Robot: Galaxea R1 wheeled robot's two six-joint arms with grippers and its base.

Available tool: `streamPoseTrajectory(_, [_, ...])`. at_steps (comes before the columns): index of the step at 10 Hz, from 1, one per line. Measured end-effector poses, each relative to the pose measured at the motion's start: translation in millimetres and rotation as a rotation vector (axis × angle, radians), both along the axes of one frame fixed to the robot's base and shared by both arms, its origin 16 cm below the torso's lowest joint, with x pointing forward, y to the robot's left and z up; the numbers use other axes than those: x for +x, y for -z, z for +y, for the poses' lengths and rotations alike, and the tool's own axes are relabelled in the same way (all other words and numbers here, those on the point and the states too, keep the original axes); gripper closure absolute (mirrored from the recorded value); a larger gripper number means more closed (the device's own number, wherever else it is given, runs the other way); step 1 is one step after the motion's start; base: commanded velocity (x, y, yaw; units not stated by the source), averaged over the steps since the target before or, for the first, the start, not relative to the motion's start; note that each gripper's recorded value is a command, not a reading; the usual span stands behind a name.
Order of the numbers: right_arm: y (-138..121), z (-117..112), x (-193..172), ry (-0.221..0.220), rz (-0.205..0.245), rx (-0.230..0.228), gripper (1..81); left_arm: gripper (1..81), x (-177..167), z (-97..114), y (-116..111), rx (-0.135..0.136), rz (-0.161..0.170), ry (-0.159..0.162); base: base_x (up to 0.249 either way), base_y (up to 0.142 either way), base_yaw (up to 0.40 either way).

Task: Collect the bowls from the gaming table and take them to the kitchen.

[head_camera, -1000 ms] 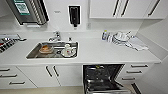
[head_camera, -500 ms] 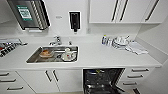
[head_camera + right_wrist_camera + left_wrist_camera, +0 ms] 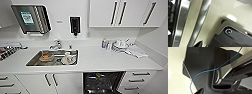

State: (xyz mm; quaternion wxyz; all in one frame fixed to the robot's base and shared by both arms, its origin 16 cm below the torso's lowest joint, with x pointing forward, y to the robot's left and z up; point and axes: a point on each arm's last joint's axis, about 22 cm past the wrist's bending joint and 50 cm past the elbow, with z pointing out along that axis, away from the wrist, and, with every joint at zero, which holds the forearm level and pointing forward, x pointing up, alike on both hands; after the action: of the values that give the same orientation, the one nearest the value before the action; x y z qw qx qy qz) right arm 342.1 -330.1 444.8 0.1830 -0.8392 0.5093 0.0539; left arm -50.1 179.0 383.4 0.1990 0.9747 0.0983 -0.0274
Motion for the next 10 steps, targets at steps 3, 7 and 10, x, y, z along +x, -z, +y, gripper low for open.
streamPoseTrajectory(3, [-12.3, 9.0, 40.2, 0.067, -0.011, 0.035, 1.0, 1.0, -8.9, 0.1, 0.4, 0.001, 0.027, 0.009, 0.000, 0.000, 0.000])
streamPoseTrajectory(7, [-35.5, 21.8, 82.1, 0.050, -0.031, 0.071, 1.0, 1.0, -13.1, -0.9, -0.6, 0.000, 0.033, 0.009, 0.000, 0.000, 0.000])
streamPoseTrajectory(10, [-86.2, 20.4, 166.3, 0.076, -0.181, 0.094, 1.0, 1.0, -12.9, -7.7, -1.0, -0.008, 0.033, 0.007, 0.000, 0.000, 0.000])
